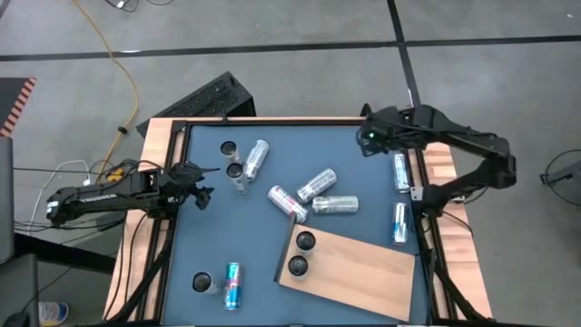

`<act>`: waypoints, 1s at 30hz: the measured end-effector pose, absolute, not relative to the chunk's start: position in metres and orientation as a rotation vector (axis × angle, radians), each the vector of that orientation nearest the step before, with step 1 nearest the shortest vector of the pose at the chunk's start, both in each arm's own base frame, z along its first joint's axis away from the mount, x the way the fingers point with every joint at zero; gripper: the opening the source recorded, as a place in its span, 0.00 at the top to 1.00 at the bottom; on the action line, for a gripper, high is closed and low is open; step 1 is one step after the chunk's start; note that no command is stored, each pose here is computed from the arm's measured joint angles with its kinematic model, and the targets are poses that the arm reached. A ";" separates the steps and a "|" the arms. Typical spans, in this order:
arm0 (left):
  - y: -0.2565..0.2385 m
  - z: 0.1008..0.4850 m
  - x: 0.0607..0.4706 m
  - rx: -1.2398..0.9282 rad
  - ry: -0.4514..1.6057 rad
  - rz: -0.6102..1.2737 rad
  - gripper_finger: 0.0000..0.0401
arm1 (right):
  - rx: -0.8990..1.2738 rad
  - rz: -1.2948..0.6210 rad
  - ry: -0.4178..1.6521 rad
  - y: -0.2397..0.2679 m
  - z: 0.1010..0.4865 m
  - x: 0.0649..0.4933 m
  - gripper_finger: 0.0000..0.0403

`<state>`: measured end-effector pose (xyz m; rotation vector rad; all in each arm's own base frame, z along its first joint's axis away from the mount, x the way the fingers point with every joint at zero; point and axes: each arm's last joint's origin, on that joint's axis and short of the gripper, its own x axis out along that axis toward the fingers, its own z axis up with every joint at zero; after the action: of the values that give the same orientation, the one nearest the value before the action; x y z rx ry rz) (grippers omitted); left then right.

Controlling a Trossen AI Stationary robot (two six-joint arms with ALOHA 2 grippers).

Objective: Place canned beverage on shelf
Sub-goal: Adjust the top blue soda can

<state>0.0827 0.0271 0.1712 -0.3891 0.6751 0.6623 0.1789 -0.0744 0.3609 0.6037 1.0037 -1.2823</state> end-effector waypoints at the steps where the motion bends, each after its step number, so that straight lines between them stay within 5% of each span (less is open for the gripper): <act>1: 0.027 0.171 0.083 -0.391 0.676 0.660 0.33 | 0.626 -1.313 1.029 -0.077 0.352 0.170 0.29; 11: 0.027 0.171 0.082 -0.392 0.681 0.659 0.33 | 0.780 -1.527 1.241 -0.090 0.274 0.131 0.29; 17: 0.027 0.171 0.082 -0.392 0.682 0.660 0.33 | 0.878 -1.474 1.284 -0.089 0.233 0.131 0.29; 30: 0.027 0.171 0.082 -0.392 0.682 0.661 0.33 | 1.031 -1.573 1.102 -0.105 0.207 0.127 0.29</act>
<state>0.0823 0.0269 0.1707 -0.3919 0.6823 0.6606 0.1266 -0.1049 0.2068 1.0309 1.1020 -1.5730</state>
